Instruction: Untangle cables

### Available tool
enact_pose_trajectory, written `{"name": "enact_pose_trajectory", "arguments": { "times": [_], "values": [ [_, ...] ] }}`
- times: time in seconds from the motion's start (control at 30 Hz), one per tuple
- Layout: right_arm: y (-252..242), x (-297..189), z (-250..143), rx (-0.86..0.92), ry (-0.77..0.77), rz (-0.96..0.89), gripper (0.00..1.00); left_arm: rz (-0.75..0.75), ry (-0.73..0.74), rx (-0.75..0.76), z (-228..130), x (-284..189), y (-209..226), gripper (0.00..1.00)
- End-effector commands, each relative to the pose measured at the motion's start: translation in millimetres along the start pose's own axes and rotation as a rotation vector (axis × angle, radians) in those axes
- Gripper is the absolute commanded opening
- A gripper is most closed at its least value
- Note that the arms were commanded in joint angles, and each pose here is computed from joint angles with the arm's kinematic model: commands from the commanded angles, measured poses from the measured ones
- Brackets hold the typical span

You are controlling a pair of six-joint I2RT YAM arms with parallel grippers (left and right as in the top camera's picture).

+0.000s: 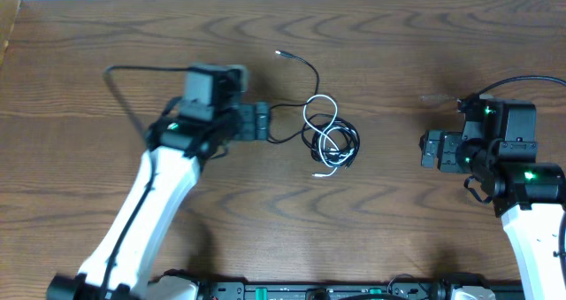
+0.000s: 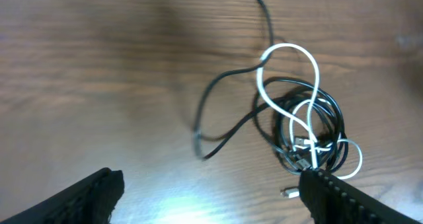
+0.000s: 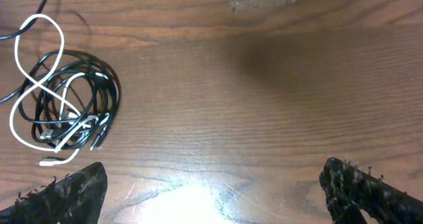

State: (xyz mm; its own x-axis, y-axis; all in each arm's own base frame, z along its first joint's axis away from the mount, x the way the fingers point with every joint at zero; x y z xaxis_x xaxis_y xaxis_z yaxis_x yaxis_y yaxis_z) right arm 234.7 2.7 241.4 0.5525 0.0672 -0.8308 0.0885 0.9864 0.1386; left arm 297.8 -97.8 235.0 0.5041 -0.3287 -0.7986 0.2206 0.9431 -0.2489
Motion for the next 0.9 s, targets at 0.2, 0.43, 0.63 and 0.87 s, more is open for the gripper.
{"name": "enact_pose_trajectory", "arguments": {
  "times": [0.2, 0.43, 0.63, 0.87],
  "values": [
    [1, -6, 6, -0.011, -0.026, 0.008, 0.99, -0.081, 0.137, 0.156, -17, 81, -65, 0.81],
    [1, -6, 6, -0.011, -0.027, 0.008, 0.99, -0.134, 0.177, 0.218, -40, 127, -102, 0.77],
    [1, -6, 6, -0.011, -0.026, 0.008, 0.99, -0.150, 0.204, 0.255, -55, 152, -115, 0.50],
    [4, -6, 6, 0.003, -0.028, 0.040, 0.99, -0.176, 0.135, 0.258, -39, 123, -121, 0.08]
  ]
}}
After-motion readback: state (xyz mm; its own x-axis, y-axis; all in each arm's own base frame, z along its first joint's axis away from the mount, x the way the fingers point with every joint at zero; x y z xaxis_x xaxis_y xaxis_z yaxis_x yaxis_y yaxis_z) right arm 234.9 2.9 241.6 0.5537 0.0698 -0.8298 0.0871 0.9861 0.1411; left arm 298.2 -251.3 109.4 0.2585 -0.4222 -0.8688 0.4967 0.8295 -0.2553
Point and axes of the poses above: each gripper's point midway between its finger pads, its own x axis out along the fingers, its own y axis along the line the jaws close on, z = x × y, the point moved 9 cm from there along -x, back along the fingers, and after that the axes turned 3 degrees about x, right-handed, at the moved point
